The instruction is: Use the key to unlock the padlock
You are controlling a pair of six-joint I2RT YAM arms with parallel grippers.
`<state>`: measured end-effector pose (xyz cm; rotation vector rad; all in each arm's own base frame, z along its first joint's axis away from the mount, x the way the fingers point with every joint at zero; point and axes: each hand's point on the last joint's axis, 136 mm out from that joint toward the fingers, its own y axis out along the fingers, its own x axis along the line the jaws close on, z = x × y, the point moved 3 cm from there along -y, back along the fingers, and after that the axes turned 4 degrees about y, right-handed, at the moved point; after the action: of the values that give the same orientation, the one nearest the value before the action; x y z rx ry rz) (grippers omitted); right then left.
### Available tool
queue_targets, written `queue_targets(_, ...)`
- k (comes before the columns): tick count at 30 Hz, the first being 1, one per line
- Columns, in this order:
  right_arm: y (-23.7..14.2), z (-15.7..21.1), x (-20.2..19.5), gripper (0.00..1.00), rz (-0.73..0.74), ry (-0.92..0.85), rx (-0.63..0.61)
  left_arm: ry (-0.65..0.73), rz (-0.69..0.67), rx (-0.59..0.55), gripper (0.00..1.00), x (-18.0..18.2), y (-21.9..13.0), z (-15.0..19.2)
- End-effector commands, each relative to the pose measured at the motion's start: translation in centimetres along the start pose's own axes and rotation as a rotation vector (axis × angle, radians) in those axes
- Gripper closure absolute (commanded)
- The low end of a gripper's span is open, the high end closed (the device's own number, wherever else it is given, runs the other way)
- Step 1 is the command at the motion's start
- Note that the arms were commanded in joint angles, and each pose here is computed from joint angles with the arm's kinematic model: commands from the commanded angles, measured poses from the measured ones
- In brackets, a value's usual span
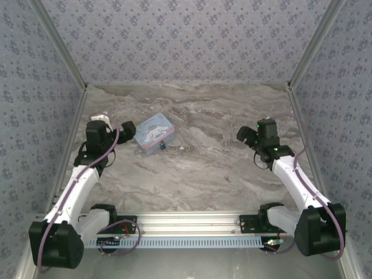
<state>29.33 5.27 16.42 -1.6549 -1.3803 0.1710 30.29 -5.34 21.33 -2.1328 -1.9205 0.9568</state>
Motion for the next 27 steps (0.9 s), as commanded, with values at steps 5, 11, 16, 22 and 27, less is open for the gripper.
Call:
queue_targets(5, -1.5, 6.6, 0.8, 0.19, 0.138, 0.225, 0.197, -0.033, 0.160, 0.171, 0.01, -4.9, -0.3, 5.7)
queue_targets(11, -0.2, 9.9, 2.0, 0.39, 0.172, -0.020, 0.336, 0.024, 0.249, 0.242, 0.01, -8.3, 0.3, 7.9)
queue_targets(16, 0.7, 12.3, 1.3, 0.47, 0.212, -0.215, 0.474, 0.047, 0.280, 0.262, 0.01, -9.3, 0.6, 8.5)
queue_targets(22, 1.3, 14.7, 0.2, 0.52, 0.181, -0.334, 0.578, 0.061, 0.284, 0.271, 0.01, -9.3, 0.7, 9.0)
queue_targets(27, 1.6, 15.7, -0.9, 0.57, 0.188, -0.419, 0.634, 0.053, 0.280, 0.268, 0.01, -9.1, 0.6, 9.1)
